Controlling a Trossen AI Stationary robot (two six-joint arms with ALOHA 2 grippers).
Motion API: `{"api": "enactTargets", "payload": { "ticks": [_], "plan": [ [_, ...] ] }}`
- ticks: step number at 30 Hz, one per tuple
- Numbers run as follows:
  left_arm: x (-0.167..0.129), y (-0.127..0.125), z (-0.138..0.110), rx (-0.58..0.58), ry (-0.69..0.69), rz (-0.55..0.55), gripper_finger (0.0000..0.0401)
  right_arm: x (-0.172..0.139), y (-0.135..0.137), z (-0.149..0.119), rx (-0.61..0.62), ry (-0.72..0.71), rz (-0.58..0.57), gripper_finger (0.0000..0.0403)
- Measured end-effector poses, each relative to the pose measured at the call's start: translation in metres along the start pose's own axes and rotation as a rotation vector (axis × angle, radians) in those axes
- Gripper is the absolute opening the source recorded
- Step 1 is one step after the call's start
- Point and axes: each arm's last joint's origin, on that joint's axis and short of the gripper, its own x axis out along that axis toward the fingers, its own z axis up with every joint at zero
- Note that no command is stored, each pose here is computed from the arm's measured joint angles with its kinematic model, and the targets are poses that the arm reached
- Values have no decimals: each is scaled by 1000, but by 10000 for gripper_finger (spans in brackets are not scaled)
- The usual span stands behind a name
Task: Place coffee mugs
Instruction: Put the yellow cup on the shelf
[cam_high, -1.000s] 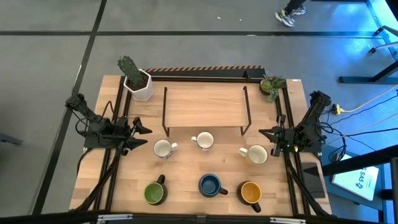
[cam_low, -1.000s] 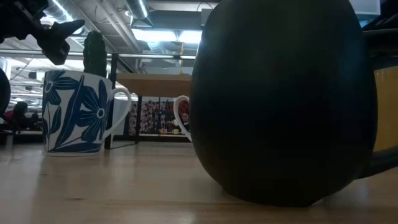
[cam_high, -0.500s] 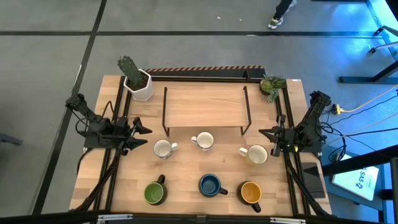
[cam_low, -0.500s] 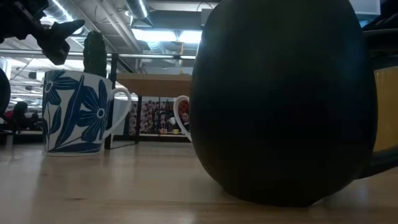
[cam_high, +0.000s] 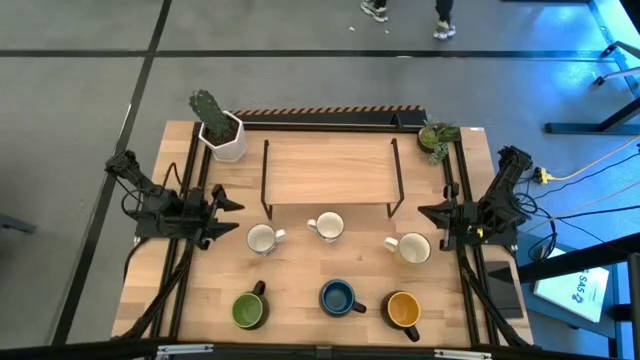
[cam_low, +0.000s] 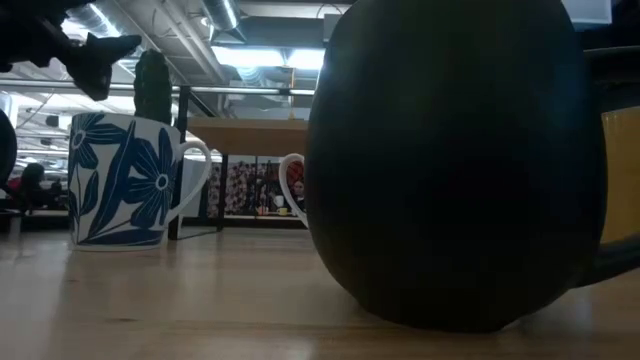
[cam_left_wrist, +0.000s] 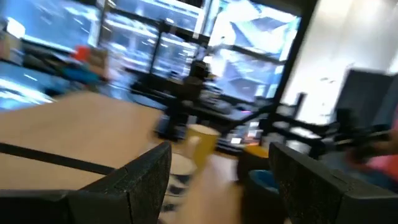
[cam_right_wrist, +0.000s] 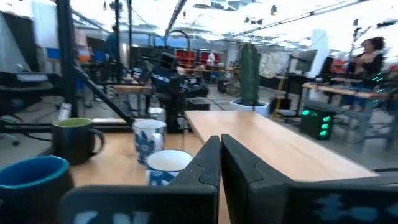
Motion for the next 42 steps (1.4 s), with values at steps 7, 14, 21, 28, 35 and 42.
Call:
{"api": "enactTargets", "payload": {
  "ticks": [7, 14, 21, 28, 35, 42],
  "plan": [
    [0, 3, 0, 192, -3, 95, 263, 0, -2, 5, 214, -26, -22, 3],
    [0, 0, 3, 13, -30, 20, 263, -1, -9, 15, 329, -78, -87, 3],
    [0, 1, 9, -284, -86, 35, 263, -4, -21, 32, 421, -173, -140, 3],
    [-1, 2, 11, -384, -111, 62, 263, -7, -36, 61, 327, -244, -155, 3],
    [-4, 5, 29, -569, -285, 111, 263, -8, -53, 109, 158, -254, -164, 3],
    [-11, -3, 93, -549, -423, -96, 263, 3, -53, 172, 53, -184, -168, 42]
  ]
}}
